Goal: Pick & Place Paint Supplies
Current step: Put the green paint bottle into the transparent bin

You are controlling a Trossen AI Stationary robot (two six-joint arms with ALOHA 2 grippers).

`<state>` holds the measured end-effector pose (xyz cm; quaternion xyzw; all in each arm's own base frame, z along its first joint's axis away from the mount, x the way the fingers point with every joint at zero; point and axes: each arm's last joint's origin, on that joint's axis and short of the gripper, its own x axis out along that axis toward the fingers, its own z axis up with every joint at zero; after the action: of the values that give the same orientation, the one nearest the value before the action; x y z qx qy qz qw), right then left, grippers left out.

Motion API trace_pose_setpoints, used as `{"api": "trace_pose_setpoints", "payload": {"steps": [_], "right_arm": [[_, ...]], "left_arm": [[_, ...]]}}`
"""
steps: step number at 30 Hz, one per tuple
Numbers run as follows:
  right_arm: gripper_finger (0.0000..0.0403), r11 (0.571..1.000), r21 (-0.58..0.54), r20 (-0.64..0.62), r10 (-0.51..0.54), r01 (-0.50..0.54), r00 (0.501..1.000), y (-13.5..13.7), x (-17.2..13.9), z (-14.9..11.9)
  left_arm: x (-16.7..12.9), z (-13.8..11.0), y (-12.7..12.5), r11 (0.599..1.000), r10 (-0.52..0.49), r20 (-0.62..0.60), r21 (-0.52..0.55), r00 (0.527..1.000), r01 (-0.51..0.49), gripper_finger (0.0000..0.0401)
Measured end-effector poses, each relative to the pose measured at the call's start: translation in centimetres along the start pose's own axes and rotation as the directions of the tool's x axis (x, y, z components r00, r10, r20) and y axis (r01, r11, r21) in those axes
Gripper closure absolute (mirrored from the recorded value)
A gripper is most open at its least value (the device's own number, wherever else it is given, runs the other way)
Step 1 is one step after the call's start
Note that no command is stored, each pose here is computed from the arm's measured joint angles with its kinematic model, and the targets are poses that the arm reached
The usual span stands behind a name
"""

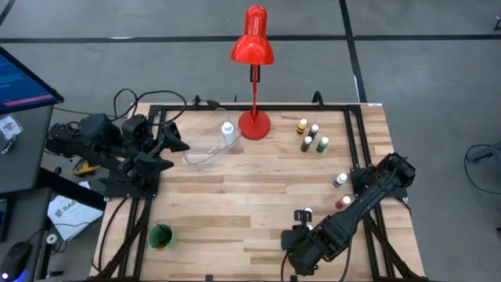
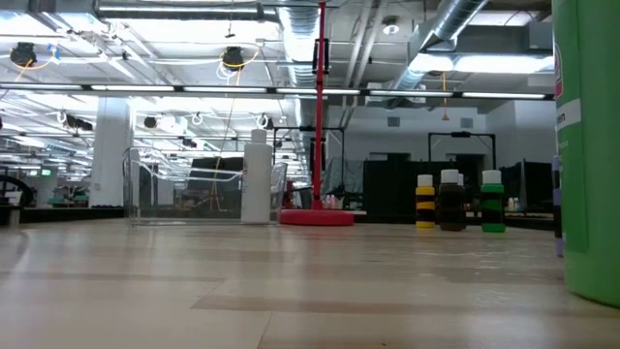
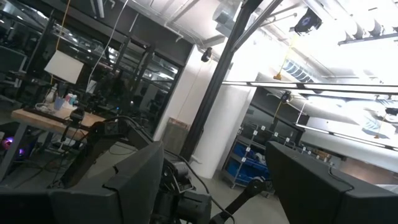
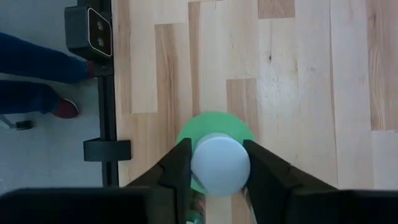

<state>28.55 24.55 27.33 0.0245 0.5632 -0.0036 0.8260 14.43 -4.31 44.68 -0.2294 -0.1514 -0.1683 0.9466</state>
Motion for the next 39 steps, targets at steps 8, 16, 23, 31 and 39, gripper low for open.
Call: {"api": "trace_pose_setpoints", "payload": {"steps": [8,16,23,31,39], "right_arm": [[0.0291,0.999,-0.025,-0.027,-0.042,0.041,0.999,-1.7,-0.2,1.1],[0.0291,0.991,-0.111,0.03,-0.074,0.077,0.997,-6.8,-0.8,5.8],[0.0291,0.987,-0.119,0.173,-0.086,0.108,0.981,-12.3,-2.9,10.5],[0.0291,0.987,0.027,0.279,-0.162,0.16,0.947,-19.3,-5.4,13.7],[0.0291,0.983,0.083,0.171,-0.179,0.167,0.969,-23.5,-2.6,14.4]], "left_arm": [[0.0,0.0,0.0,1.0,0.0,0.0,0.0,1.0,0.0,0.0128],[0.0,0.0,0.0,1.0,0.0,0.0,0.0,1.0,0.0,0.0128],[-0.2,0.1,0.0,1.0,-0.002,0.004,0.0,1.0,0.002,0.0128],[-0.3,0.2,-0.1,1.0,0.0,0.0,0.0,1.0,0.0,0.0128],[-0.3,-0.4,0.3,0.998,0.06,-0.047,0.004,0.997,-0.06,0.0128]]}}
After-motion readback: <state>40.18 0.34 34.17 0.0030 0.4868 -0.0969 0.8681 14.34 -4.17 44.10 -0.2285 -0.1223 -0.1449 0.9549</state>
